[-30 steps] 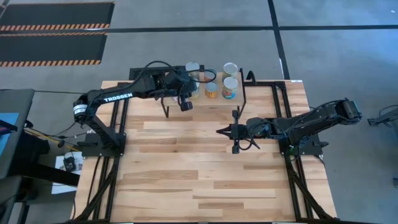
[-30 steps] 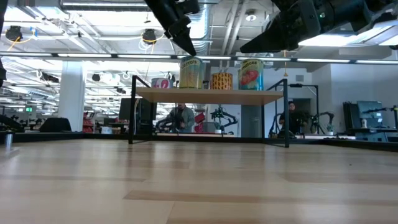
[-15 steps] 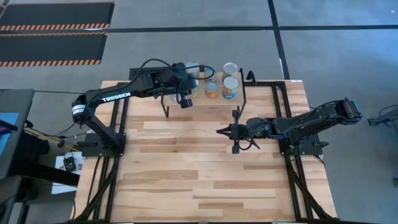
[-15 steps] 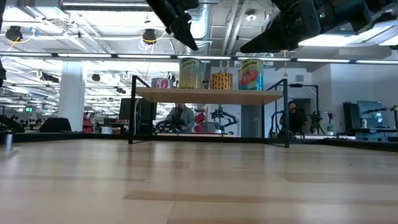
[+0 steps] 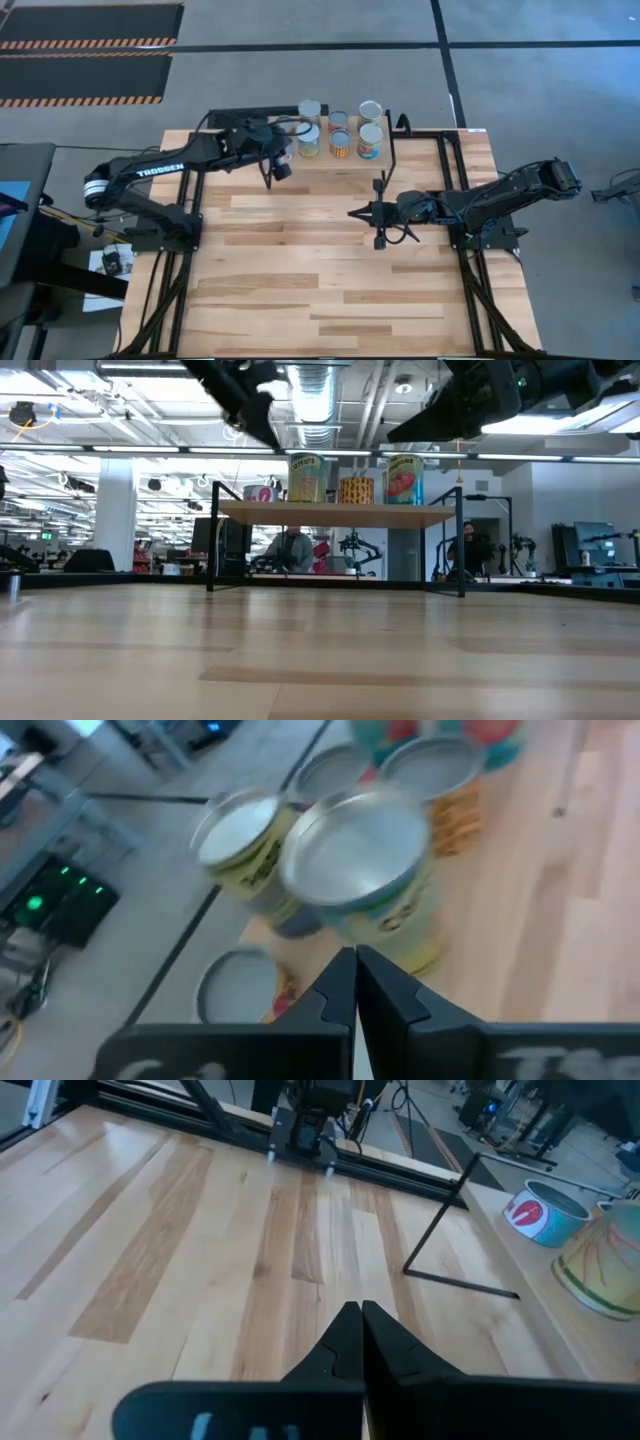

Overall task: Pick and place cans onto a shelf
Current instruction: Put the canned carrots on the shelf aligned with the canned peas, then return to Home Position

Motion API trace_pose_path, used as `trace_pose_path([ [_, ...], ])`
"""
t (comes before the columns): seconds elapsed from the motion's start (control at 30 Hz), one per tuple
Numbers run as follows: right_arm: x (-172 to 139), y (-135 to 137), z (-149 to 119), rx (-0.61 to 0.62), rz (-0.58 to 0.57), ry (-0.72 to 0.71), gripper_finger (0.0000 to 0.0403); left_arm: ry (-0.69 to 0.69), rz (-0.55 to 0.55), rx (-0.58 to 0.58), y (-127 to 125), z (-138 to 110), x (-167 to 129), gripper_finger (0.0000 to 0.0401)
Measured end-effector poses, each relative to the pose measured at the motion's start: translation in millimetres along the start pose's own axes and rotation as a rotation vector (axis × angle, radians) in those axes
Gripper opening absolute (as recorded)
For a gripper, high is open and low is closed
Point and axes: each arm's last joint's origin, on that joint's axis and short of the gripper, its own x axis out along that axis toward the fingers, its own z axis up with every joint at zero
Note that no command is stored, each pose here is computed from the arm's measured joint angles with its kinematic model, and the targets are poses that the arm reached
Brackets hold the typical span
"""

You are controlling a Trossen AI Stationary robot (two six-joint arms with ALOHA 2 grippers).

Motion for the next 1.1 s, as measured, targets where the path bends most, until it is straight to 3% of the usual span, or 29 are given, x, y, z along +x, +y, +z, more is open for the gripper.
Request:
trace_pose_path([
  [0.2, 0, 0, 1, 0.002, -0.002, -0.006, 0.0007, -0.026, 0.036, -0.064, 5, -26, 20, 0.0000],
  [0.47, 0, 0, 1, 0.006, -0.002, -0.006, 0.0007, -0.115, -0.031, -0.089, 8, -27, 35, 0.0000],
  [0.77, 0, 0, 1, 0.009, -0.003, -0.007, 0.0007, -0.097, -0.076, -0.102, 1, -31, 54, 0.0000],
  [0.9, 0, 0, 1, 0.009, -0.003, -0.007, 0.0007, -0.098, -0.074, -0.102, 2, -31, 50, 0.0000],
  [1.1, 0, 0, 1, 0.009, -0.003, -0.007, 0.0007, -0.146, -0.092, -0.124, 12, -25, 19, 0.0000],
])
